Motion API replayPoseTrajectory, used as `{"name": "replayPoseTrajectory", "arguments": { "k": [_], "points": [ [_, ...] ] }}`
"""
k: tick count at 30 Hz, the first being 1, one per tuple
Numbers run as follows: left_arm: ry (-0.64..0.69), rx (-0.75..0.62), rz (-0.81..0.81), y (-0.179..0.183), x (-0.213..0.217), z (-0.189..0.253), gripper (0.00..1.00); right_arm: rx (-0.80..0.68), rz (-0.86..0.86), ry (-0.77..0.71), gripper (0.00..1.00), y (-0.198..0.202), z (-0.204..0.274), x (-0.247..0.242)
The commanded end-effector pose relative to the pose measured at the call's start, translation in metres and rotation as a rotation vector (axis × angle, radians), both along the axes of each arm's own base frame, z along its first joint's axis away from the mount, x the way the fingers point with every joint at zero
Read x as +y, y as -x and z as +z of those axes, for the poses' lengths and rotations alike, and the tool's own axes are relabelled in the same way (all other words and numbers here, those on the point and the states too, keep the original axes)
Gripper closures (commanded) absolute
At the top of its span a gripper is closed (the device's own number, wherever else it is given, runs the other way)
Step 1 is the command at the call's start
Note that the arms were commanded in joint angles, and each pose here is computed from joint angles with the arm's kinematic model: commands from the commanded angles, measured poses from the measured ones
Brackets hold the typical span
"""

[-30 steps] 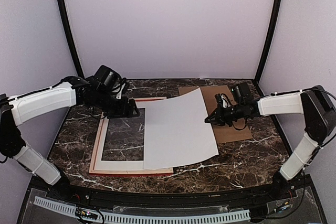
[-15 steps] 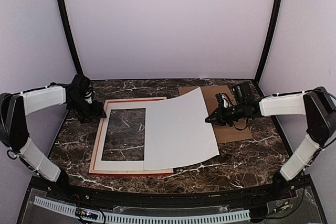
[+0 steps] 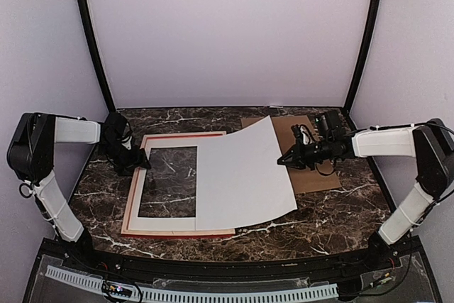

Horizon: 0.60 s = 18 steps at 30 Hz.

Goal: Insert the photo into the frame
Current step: Place the photo on the mat board.

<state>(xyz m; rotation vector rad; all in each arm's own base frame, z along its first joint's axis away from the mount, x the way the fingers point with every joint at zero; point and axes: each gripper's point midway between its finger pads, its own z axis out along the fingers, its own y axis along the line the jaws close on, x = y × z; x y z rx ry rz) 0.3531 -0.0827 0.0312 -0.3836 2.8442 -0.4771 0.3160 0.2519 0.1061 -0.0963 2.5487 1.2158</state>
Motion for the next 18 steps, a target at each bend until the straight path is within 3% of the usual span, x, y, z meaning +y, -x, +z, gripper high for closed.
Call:
{"name": "replayPoseTrajectory", "arguments": {
  "k": [1,10,18],
  "points": [
    [0.144,-0.007,-0.062,0.012,-0.025,0.0,0.28,-0.042,0.018,-0.031,1.0,0.003,0.019,0.003],
    [0.213,-0.002,-0.155,0.035,-0.08,0.004,0.28,-0.069,0.004,-0.063,1.0,-0.001,0.049,0.001],
    [0.273,-0.051,-0.176,0.044,-0.111,0.033,0.28,-0.131,0.009,-0.12,1.0,-0.004,0.106,0.005]
  ]
}}
